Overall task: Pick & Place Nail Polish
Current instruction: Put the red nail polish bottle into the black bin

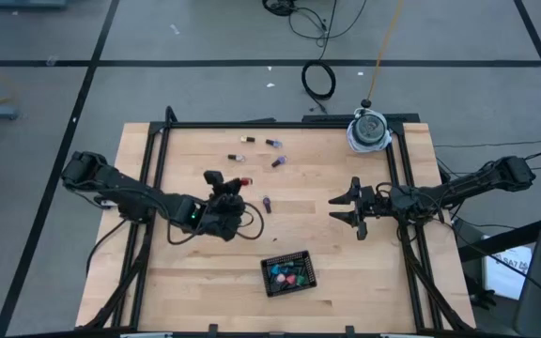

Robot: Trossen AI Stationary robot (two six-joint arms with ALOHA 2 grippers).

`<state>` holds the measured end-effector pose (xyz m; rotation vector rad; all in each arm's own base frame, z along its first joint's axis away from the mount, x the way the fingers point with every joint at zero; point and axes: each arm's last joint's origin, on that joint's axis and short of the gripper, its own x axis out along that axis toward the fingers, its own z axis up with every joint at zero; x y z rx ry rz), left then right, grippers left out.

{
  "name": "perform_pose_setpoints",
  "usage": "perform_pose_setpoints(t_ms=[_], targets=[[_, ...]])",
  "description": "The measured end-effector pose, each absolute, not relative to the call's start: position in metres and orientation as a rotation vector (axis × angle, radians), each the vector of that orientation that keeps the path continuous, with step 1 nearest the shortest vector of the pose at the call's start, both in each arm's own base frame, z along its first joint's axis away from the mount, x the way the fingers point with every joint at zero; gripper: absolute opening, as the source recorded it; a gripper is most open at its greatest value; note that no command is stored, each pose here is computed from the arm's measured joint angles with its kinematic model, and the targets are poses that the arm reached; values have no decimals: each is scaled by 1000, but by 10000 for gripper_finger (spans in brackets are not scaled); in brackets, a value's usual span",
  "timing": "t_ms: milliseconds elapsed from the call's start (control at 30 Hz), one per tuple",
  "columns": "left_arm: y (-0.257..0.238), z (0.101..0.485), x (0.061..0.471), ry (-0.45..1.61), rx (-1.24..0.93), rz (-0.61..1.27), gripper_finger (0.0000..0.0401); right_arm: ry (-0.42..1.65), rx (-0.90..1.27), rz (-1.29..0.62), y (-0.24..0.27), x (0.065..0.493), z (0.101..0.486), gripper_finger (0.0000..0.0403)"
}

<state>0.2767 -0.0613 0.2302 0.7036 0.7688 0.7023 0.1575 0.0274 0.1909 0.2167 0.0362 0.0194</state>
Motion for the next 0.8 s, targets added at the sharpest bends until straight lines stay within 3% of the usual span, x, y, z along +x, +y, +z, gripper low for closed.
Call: perform_pose_setpoints(t_ms=[367, 800], targets=[[-38, 239, 275, 736, 878, 1111, 37, 36, 217, 19, 27, 157, 191, 169], [13, 222, 285, 776, 298, 871, 37, 36, 217, 19, 27, 157, 191, 169]])
